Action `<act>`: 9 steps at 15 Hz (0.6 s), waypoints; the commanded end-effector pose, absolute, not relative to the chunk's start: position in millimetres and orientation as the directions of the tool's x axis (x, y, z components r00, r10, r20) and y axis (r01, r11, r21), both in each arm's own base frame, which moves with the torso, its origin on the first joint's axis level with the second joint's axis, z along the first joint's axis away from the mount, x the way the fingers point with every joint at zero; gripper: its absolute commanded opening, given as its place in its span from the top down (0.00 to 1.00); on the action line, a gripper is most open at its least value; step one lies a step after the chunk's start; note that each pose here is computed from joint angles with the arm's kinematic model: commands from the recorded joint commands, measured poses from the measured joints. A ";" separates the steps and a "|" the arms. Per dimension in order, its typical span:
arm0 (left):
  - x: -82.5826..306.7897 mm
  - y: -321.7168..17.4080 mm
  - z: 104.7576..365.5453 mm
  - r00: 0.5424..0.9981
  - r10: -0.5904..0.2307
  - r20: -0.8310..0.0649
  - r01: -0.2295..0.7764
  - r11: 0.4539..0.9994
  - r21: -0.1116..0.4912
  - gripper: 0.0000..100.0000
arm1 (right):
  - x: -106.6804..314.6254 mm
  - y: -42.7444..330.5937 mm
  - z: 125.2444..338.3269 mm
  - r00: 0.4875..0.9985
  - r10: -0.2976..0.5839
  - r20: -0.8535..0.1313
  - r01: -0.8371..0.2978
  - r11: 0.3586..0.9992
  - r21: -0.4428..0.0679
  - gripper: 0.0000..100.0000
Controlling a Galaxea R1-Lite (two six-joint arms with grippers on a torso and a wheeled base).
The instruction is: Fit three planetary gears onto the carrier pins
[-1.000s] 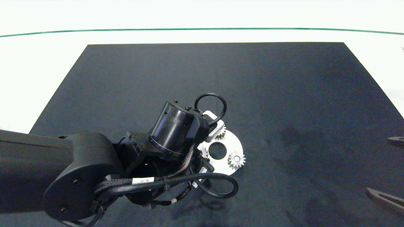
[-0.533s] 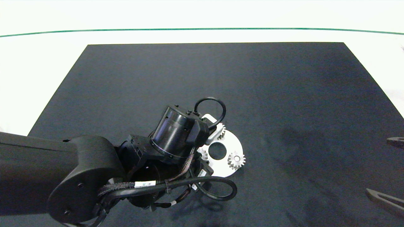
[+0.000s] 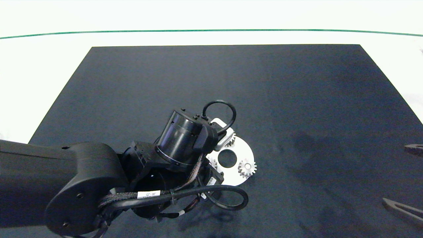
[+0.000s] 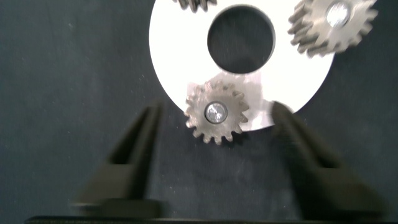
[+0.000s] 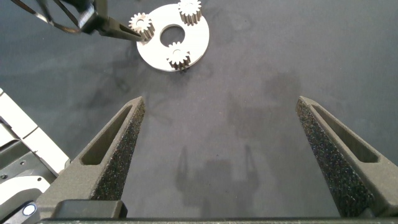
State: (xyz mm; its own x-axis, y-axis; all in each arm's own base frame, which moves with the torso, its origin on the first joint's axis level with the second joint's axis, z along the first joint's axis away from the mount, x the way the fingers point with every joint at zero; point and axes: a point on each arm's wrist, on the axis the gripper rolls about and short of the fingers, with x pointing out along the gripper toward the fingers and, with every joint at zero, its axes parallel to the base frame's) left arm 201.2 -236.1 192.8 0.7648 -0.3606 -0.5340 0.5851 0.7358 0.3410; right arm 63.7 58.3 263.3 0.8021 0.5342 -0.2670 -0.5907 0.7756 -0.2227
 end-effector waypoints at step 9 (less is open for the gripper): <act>120.9 -45.0 250.9 0.973 -0.027 -0.229 0.093 0.954 0.286 0.00 | 35.0 10.1 236.0 0.978 0.101 -0.183 -0.165 0.909 -0.382 0.00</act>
